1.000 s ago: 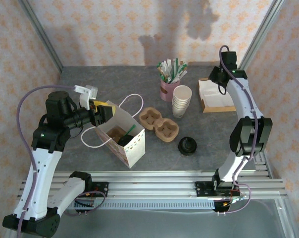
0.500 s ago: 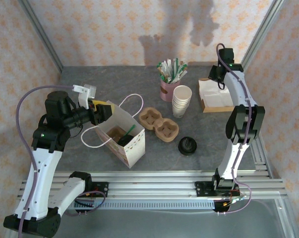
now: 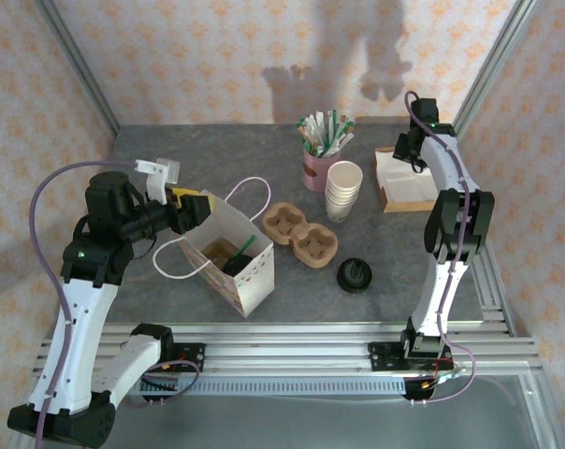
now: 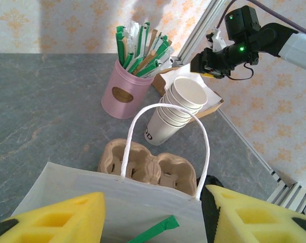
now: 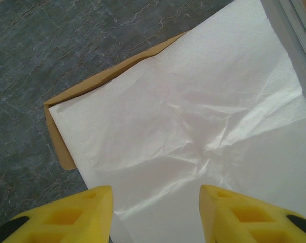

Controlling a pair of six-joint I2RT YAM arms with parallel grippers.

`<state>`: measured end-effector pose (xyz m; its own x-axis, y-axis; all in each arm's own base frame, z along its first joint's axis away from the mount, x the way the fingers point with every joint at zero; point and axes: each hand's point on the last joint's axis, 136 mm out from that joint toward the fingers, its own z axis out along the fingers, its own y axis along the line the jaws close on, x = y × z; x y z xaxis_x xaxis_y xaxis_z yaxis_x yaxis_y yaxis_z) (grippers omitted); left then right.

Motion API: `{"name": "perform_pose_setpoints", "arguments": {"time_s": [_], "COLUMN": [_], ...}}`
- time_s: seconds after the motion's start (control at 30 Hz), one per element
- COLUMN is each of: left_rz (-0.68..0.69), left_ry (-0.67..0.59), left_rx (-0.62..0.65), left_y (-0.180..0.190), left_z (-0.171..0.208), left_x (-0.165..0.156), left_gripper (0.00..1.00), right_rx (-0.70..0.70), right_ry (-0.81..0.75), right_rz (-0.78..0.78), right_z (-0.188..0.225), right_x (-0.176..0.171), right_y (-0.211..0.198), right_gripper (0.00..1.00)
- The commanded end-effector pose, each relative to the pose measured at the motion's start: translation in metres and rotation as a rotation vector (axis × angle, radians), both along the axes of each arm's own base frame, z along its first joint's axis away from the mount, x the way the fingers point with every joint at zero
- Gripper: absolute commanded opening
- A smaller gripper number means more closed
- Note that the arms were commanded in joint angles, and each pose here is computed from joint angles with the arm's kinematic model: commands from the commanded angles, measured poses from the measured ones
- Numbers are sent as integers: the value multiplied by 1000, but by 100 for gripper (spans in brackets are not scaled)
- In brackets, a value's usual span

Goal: Pack the takeout coffee

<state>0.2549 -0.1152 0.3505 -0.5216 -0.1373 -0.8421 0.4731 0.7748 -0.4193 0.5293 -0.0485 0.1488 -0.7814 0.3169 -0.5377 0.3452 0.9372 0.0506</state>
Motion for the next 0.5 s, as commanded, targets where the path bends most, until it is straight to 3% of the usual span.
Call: {"name": "perform_pose_setpoints", "arguments": {"time_s": [0.0, 0.47], "left_rz": [26, 35], "left_ry": [-13, 8], "left_rx": [-6, -10], "left_y": [5, 8], "left_z": [2, -2], "left_x": [3, 7], "left_gripper": [54, 54], "right_rx": [-6, -8], "right_ry": [10, 106], "right_rz": [7, -50], "right_z": [-2, -39], "right_x": [5, 5], "right_y": [-4, -29], "right_gripper": [49, 51]}}
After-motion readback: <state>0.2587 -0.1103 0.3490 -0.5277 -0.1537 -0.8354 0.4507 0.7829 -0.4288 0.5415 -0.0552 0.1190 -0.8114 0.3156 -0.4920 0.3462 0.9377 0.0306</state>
